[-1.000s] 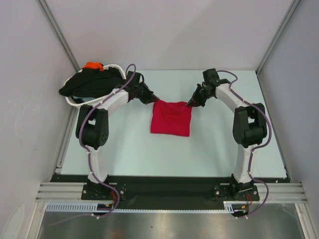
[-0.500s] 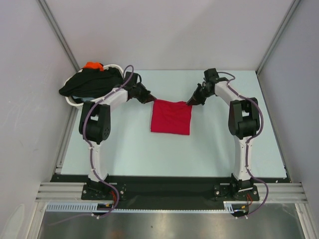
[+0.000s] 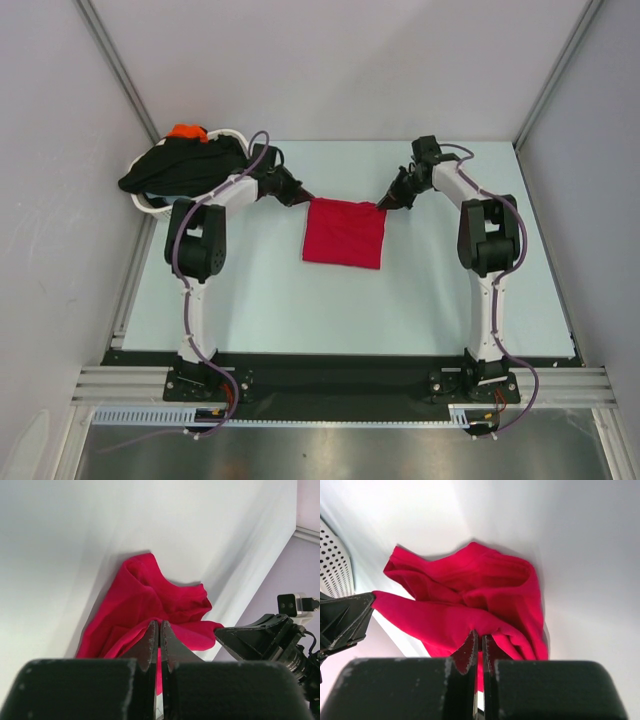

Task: Fold and stack the t-shirts
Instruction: Fold the tshirt

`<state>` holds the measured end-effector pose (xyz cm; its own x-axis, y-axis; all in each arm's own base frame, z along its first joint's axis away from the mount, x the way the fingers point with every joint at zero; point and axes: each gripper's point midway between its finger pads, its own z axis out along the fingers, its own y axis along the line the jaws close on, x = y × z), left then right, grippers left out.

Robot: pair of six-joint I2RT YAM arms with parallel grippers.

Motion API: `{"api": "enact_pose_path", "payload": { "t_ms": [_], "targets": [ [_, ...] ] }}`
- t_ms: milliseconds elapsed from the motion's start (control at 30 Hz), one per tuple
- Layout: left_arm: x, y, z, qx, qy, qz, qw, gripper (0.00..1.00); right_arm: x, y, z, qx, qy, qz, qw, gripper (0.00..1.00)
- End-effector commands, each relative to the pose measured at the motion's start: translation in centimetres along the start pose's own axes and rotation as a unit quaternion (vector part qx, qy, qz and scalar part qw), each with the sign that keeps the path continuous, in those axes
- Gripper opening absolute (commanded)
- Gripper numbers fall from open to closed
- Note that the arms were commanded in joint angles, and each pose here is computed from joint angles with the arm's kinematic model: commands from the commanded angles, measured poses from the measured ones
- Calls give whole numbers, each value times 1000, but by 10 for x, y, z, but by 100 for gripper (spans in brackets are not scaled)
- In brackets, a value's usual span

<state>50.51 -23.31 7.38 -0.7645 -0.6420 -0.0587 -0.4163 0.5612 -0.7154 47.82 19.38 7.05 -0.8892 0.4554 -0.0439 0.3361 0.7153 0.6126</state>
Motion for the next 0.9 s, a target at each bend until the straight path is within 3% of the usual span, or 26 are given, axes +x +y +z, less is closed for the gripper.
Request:
{"api": "enact_pose_path", "payload": {
  "t_ms": [0,133,167,233,367,467,567,600,633,667,700,767,867],
  "targets": [
    [-22,-18,-5,28,-23,2,999,0,-18,1,-2,3,-18,3,1000,2],
    [-25,-14,-4,18,-27,13,999,0,-27,-2,-1,13,-27,0,1000,5],
    [-27,-17,-4,17,-29,20,999,0,-30,-5,-1,17,-29,2,999,8],
    [-31,-16,-6,7,-38,40,998,8,-36,-9,-4,28,-34,2,999,27],
    [-43,-40,-28,10,-67,104,992,47,-67,-11,-41,54,-82,-42,994,38],
    [-44,-47,-53,-14,-97,167,981,51,-81,-12,-80,75,-122,-98,985,49],
    [-25,-55,-73,-4,-102,230,968,49,-58,-4,-76,34,-99,-113,988,53],
    [-17,-56,-75,7,-96,243,965,47,-48,28,-84,-35,-109,-141,983,53],
    [-2,-82,-87,71,-85,273,956,44,-36,42,-84,-68,-110,-138,982,53],
    [18,-70,-77,81,-57,277,956,38,-7,30,-64,-88,-71,-125,986,53],
    [28,-72,-77,98,-47,276,955,36,-12,59,-74,-143,-111,-155,971,52],
    [53,-74,-72,141,-16,285,948,36,14,69,-57,-185,-70,-122,973,52],
    [68,-75,-61,180,11,267,947,35,22,88,-36,-243,-43,-98,964,39]
  ]
}}
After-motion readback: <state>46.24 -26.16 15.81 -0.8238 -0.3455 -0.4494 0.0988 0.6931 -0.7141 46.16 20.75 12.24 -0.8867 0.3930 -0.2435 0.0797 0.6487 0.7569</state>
